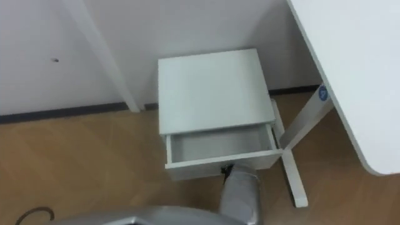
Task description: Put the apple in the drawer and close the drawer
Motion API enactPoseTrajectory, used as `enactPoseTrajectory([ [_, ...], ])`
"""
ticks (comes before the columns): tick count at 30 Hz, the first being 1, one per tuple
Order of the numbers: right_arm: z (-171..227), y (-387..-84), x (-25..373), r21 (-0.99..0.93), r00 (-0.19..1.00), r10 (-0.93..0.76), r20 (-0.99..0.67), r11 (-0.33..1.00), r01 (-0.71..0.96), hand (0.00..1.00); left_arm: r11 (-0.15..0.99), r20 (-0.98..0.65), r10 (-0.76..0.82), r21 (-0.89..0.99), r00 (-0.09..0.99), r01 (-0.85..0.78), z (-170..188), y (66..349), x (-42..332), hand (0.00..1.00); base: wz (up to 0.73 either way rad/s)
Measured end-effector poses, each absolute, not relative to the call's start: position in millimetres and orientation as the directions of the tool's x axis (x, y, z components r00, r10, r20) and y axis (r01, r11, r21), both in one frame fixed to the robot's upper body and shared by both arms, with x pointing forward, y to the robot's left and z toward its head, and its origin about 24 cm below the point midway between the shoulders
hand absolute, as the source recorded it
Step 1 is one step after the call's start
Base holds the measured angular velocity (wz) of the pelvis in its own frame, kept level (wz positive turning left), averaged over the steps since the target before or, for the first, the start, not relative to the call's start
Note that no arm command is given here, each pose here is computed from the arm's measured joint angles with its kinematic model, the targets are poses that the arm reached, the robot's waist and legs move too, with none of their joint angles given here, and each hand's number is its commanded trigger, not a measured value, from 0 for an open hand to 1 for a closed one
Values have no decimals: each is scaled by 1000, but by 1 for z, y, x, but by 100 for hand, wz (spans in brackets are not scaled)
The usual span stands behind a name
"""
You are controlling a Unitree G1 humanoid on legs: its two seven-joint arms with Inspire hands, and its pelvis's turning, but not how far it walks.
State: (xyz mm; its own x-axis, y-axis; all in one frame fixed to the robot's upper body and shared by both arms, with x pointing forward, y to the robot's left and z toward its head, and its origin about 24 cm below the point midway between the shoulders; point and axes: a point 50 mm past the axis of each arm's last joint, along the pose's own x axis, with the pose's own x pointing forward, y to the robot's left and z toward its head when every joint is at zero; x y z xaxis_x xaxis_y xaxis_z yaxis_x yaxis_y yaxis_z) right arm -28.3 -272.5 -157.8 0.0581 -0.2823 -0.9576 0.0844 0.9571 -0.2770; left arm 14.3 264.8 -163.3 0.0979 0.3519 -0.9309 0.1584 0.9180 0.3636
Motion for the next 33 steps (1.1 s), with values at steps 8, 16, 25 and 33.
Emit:
enactPoseTrajectory([
  [8, -161, -267, -31, -274, 23, -280, -960, 950, 149, 0, 918, -931, 363, 363, 28, 160, -164, 265, 3, 0, 8],
  [16, -160, -267, -40, -280, -17, -282, -959, 942, 187, 0, 913, -922, 388, 384, 4, 138, -162, 266, -13, 0, 0],
  [25, -162, -269, -5, -316, 58, -334, -941, 927, 204, 0, 895, -897, 430, 438, 101, 81, -161, 269, 18, 0, -12],
  [33, -162, -267, -15, -318, 29, -329, -944, 930, 183, 0, 904, -907, 415, 420, 70, 79, -164, 261, 2, 0, 3],
])
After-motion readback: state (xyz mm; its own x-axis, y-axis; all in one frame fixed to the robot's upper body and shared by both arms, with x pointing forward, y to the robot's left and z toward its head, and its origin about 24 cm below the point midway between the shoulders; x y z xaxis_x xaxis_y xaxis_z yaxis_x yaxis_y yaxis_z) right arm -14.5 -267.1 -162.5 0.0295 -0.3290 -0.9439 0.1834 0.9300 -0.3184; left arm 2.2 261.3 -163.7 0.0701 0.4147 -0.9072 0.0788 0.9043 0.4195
